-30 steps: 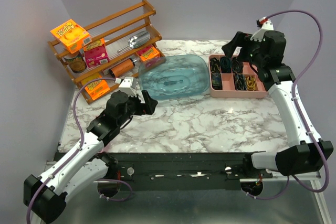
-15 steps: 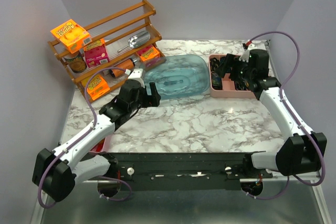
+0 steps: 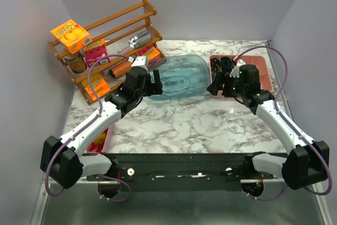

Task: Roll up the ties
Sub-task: Reset both arms

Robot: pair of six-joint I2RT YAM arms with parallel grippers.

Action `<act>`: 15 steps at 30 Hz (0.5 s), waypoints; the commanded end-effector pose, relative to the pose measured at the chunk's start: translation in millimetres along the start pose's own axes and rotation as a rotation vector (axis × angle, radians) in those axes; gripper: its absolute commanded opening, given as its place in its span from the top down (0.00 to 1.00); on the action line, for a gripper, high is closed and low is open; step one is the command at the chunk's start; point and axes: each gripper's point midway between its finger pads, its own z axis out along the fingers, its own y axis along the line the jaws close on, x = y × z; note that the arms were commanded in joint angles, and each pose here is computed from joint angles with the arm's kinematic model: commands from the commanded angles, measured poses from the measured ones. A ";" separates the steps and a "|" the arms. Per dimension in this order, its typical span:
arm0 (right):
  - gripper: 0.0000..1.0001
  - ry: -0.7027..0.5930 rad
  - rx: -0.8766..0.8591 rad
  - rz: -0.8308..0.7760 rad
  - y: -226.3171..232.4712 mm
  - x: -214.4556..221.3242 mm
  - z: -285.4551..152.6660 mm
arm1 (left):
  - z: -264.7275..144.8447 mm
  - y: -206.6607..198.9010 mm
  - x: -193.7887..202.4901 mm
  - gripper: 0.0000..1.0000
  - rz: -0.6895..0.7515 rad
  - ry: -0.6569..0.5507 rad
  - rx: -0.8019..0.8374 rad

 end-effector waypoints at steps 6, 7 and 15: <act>0.00 -0.015 0.000 -0.016 1.6 -2.9 0.2 | -0.2 0.0 -11.6 0.01 0.003 -0.036 -0.014; 0.00 -0.015 0.000 -0.016 1.8 -3.6 0.2 | 0.2 0.2 -9.3 0.01 0.004 -0.030 -0.012; 0.00 -0.012 -0.004 -0.017 3.0 -6.6 3.0 | -2.1 1.2 -8.7 0.01 -0.011 -0.044 -0.007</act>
